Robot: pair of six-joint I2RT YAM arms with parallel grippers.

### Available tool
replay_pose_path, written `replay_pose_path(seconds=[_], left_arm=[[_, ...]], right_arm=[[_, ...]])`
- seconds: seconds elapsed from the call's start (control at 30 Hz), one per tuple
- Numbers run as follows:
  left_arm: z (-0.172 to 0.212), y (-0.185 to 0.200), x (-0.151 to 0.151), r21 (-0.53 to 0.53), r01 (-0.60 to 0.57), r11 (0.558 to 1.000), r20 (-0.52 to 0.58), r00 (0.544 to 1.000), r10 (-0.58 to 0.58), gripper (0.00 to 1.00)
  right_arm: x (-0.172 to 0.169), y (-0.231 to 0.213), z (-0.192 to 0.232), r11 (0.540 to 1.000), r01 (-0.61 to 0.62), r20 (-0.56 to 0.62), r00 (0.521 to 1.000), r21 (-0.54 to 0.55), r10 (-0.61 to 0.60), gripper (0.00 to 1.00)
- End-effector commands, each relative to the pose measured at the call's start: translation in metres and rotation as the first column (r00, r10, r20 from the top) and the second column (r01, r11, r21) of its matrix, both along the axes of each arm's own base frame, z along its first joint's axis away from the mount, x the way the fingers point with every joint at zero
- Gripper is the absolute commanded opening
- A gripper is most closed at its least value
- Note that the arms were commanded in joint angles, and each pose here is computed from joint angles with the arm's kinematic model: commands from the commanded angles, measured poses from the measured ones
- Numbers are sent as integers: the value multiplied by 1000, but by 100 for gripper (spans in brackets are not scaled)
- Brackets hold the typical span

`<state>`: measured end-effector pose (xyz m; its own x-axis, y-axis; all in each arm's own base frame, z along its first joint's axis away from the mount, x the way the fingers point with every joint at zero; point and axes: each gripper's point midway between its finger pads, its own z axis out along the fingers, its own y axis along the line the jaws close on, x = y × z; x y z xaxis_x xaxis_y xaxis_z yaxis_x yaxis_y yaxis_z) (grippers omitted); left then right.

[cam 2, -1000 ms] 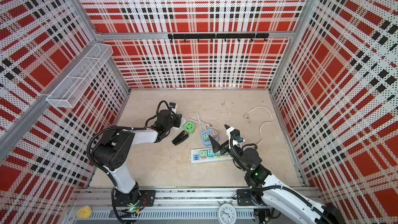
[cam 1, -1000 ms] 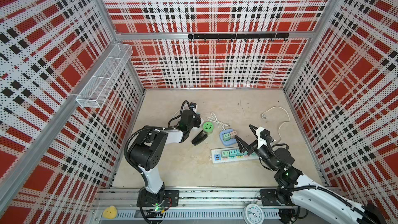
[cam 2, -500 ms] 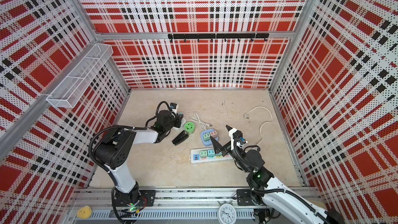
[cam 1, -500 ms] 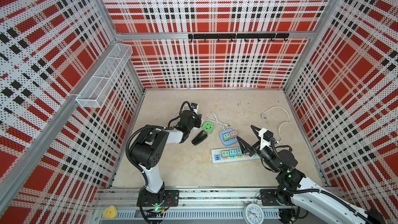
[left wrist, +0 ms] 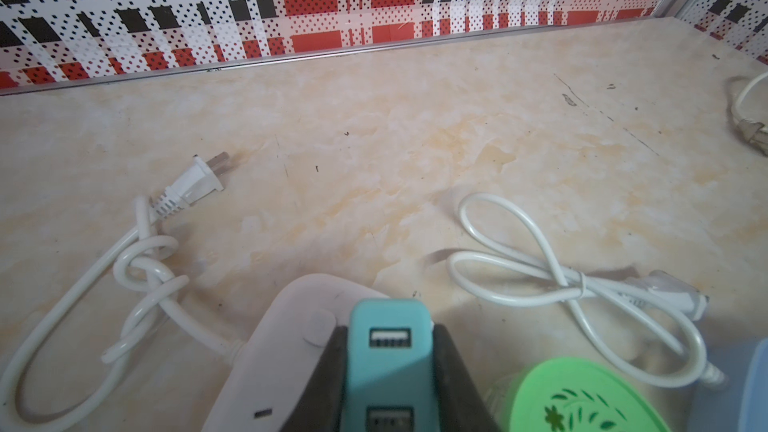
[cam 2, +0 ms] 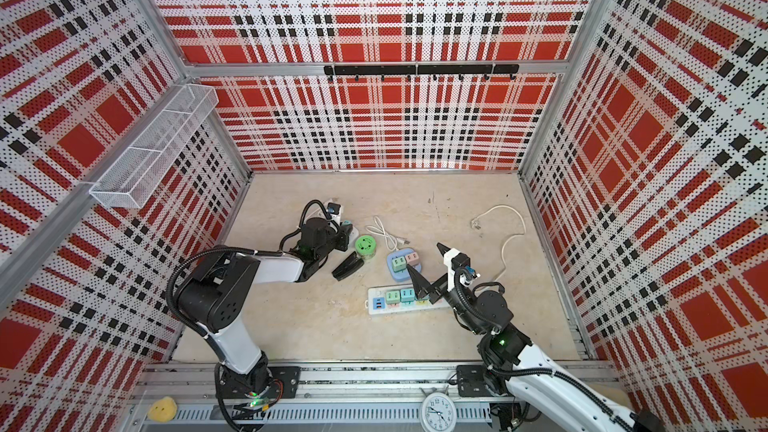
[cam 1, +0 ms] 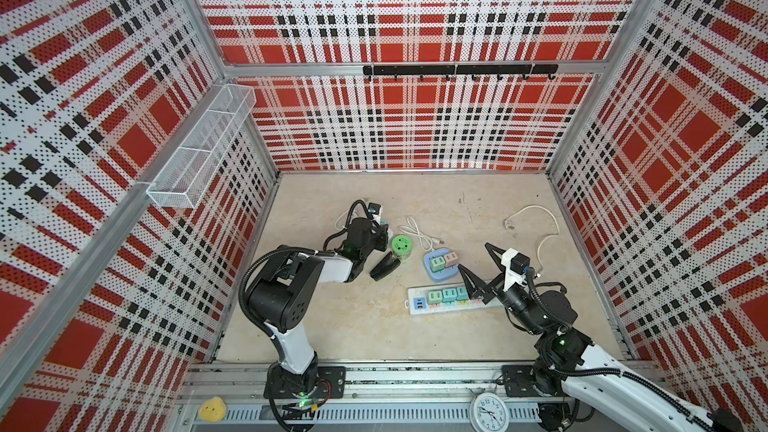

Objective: Insert the plug
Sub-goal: 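Lower the teal adapter onto the white socket cube with the left gripper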

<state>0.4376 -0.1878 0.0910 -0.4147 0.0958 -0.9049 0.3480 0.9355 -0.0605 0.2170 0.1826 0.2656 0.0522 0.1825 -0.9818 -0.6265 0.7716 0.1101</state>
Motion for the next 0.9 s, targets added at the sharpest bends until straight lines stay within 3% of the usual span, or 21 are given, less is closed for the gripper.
replay_pose_path(seconds=[0.0, 0.5, 0.87], left_arm=[[-12, 0, 2, 25, 6, 1000, -58, 998, -5, 0], [-15, 6, 12, 53, -37, 998, -93, 995, 42, 0], [-24, -8, 14, 77, 24, 997, -105, 994, -16, 0]], right_arm=[[-6, -3, 6, 999, -13, 24, 1000, 29, 13, 100], [-33, -23, 17, 994, -44, 76, 996, 96, 36, 100], [-46, -31, 19, 992, -62, 88, 995, 114, 52, 100]])
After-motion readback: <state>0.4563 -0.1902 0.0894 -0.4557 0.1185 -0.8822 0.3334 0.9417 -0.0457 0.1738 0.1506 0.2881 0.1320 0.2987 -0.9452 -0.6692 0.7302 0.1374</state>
